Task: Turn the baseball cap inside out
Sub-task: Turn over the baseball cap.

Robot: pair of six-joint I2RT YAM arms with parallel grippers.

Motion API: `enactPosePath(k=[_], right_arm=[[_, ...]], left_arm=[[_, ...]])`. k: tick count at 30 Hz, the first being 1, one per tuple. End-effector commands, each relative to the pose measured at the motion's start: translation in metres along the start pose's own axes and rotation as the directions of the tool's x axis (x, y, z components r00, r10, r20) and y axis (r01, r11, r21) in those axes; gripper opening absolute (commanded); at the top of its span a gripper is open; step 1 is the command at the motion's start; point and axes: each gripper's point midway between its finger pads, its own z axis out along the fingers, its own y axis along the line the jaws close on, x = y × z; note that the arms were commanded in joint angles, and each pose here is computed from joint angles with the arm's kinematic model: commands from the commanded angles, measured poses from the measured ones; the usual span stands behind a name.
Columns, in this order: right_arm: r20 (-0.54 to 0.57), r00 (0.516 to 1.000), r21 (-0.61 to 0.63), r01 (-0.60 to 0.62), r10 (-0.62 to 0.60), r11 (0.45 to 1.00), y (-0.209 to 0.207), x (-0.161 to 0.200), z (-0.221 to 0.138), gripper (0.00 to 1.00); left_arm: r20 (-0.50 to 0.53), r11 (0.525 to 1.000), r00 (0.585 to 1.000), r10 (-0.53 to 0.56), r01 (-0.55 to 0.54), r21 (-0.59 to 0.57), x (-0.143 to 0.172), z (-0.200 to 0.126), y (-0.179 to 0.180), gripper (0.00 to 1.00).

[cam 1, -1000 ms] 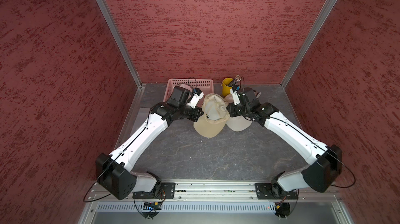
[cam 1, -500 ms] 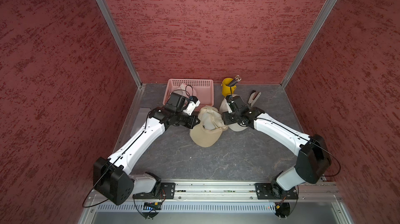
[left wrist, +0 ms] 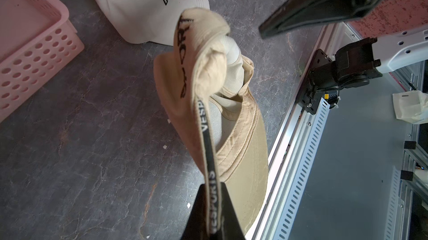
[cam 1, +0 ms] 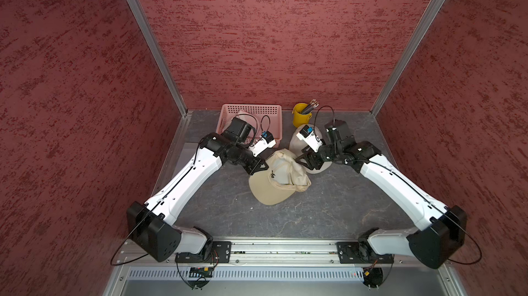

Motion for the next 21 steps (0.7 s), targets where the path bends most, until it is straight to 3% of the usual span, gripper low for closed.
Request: enactPosePath(k=[1, 8, 21], right_arm=[[-0.027, 0.996, -0.100, 0.087, -0.090, 0.991, 0.010, 0.010, 0.001, 0.60], [0.054, 0.993, -0.177, 0.108, -0.100, 0.978, 0.011, 0.008, -0.008, 0.60], [0.045, 0.998, -0.303, 0.044, -0.032, 0.952, 0.012, 0.008, 0.000, 0.62]], left_arm=[[0.009, 0.995, 0.995, 0.096, -0.096, 0.031, -0.009, -0.007, -0.008, 0.00], [-0.014, 0.982, 0.983, 0.184, -0.183, 0.045, -0.007, -0.010, -0.011, 0.00], [-0.001, 0.966, 0.967, 0.256, -0.255, 0.041, -0.011, -0.013, -0.014, 0.00]])
